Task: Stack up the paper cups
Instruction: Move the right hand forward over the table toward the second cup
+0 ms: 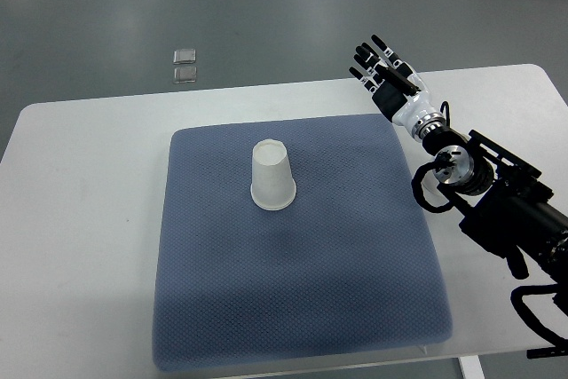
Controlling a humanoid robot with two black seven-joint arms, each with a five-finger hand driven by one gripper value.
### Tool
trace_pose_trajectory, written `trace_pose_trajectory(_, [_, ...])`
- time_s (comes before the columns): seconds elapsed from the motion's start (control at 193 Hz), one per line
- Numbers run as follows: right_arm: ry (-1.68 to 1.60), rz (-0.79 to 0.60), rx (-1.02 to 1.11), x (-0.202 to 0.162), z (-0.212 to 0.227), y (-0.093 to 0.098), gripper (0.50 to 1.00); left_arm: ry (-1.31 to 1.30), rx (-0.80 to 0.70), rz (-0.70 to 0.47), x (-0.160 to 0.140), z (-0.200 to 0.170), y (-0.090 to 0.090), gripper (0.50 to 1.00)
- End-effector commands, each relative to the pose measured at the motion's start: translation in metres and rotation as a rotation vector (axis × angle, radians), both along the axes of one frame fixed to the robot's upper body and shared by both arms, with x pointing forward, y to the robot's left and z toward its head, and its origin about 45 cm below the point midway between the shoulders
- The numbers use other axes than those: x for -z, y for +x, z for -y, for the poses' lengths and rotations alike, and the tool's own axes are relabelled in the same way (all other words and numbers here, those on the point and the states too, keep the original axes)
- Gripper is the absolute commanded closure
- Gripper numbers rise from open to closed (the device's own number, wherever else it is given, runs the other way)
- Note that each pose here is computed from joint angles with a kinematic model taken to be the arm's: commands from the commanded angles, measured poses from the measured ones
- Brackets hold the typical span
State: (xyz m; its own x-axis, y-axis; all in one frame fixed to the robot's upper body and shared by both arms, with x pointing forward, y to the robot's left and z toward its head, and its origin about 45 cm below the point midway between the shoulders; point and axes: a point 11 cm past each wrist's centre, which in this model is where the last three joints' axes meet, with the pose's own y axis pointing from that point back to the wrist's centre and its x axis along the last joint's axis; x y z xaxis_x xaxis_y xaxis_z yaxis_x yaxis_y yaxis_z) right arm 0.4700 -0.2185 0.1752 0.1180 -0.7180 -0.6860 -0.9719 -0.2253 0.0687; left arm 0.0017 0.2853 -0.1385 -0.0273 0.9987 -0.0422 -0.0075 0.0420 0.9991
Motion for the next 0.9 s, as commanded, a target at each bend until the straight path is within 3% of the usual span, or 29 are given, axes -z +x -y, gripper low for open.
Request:
trace_pose_trajectory(0.0, [0.000,0.000,0.000,0.000,0.000,0.000,0.572,0.001,0.000,0.000,0.000,-0.001,0.000,0.500])
trace_pose_trajectory(0.561, [-0.070,0.026,-0.083,-0.006,-0.016,0.001,0.574,0.000,0.000,0.000,0.000,0.000,0.000,0.500])
trace_pose_trajectory(0.711, [-0.414,0.052,-0.326,-0.015,-0.036,0.000,0.574,-0.003,0.002,0.000,0.000,0.001,0.000,0.500])
trace_pose_trajectory(0.893, [-0.802,0.115,-0.511,-0.044,-0.024,0.008,0.574,-0.008,0.002,0.002,0.000,0.003,0.001,0.500])
